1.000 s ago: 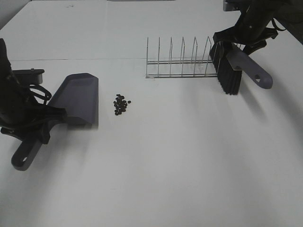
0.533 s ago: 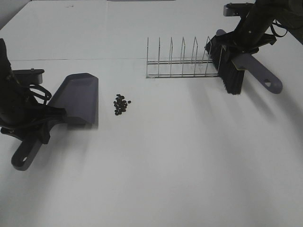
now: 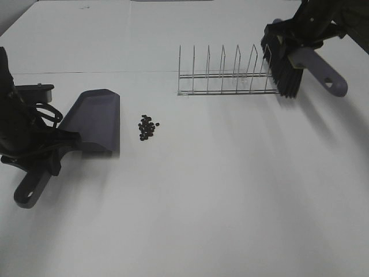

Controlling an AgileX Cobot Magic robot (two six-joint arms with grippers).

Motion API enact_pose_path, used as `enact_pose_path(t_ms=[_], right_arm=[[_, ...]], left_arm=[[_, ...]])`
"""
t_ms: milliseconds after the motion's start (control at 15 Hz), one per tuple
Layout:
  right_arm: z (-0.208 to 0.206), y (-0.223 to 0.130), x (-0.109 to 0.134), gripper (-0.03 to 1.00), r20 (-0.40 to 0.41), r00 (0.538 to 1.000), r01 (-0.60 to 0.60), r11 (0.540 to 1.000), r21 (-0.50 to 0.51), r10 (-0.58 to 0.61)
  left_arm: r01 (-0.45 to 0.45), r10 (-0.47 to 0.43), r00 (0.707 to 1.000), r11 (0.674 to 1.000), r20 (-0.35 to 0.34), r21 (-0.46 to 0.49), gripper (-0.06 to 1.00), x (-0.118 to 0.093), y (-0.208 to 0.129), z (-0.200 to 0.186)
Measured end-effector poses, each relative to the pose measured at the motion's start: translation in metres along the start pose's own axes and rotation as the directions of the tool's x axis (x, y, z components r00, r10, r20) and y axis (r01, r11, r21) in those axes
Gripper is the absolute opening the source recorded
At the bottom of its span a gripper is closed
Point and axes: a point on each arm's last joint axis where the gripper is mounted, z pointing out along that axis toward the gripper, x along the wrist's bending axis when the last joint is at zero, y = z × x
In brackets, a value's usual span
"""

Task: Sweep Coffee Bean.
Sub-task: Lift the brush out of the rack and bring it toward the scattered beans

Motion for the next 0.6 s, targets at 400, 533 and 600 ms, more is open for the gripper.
enact_pose_path(t_ms=[400, 533, 600], right_arm=[[-0.122, 0.010, -0.004, 0.27, -0.001, 0.999, -0.033, 0.998, -0.057, 0.033], [-0.138, 0.008, -0.004, 0.27, -0.001, 0.999, -0.035, 0.997, -0.068, 0.035], [-0.147, 0.005, -0.003, 0.27, 0.003, 0.999, -0.033, 0.997, -0.068, 0.033]], left_arm=[[-0.011, 0.011, 1.000, 1.000, 0.001, 0.001, 0.32, -0.003, -0.001, 0.000], [-0.019, 0.019, 1.000, 1.000, 0.001, 0.001, 0.32, -0.005, -0.001, 0.000], [-0.019, 0.019, 1.000, 1.000, 0.001, 0.000, 0.32, -0.005, -0.001, 0.000]])
